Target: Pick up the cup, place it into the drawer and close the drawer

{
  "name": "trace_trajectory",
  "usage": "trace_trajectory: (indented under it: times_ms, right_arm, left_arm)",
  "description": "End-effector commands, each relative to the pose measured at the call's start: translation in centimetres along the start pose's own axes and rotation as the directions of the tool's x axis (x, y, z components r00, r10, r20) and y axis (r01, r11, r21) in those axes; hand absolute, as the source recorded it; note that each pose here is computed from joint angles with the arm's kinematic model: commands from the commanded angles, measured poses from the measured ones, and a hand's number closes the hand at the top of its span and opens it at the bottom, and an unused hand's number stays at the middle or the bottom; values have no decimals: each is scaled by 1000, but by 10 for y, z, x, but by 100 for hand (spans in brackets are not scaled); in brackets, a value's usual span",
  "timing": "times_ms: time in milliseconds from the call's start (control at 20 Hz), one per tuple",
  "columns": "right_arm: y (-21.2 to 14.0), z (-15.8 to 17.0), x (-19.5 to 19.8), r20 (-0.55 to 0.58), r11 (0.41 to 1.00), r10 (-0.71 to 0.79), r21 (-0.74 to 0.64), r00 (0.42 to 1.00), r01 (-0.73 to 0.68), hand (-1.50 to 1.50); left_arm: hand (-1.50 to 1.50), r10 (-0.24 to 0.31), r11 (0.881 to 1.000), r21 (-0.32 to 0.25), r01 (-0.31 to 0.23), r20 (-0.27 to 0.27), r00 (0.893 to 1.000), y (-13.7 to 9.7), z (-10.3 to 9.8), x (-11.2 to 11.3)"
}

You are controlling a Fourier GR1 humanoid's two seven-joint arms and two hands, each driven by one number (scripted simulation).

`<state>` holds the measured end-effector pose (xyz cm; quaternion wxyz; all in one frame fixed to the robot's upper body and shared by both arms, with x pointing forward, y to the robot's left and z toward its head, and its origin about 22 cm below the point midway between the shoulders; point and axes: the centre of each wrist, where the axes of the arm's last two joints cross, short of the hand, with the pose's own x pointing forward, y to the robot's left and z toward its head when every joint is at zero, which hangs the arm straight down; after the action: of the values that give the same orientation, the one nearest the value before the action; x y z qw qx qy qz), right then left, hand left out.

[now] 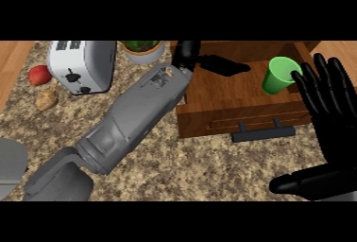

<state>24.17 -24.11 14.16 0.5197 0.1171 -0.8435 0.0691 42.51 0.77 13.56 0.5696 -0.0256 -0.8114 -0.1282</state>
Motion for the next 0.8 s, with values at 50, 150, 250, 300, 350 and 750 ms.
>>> trace_trajectory:
  times_ms: [50,150,250,300,350,750]
  right_arm:
    - [-17,10,1,-4,999,-38,5,999,38,-150]
    - [-5,7,7,-8,999,-47,21,999,48,-150]
    - [-16,23,18,-11,999,-35,27,999,35,-150]
    - [-18,16,11,-15,999,-32,16,999,33,-150]
    - [-25,16,10,-39,999,-22,35,999,23,-150]
    - [-30,19,32,-50,968,202,163,978,-191,150]
  left_arm:
    - [-150,136,991,3,-137,69,988,1,-1,4]
    - [-150,202,979,1,-203,102,974,-9,-3,25]
    - [-150,221,975,1,-223,123,967,-1,-8,22]
    - [-150,252,968,-20,-252,107,962,-7,-4,27]
    - [-150,271,962,-8,-273,119,955,0,-2,15]
    - [-150,317,939,102,-329,119,941,63,5,15]
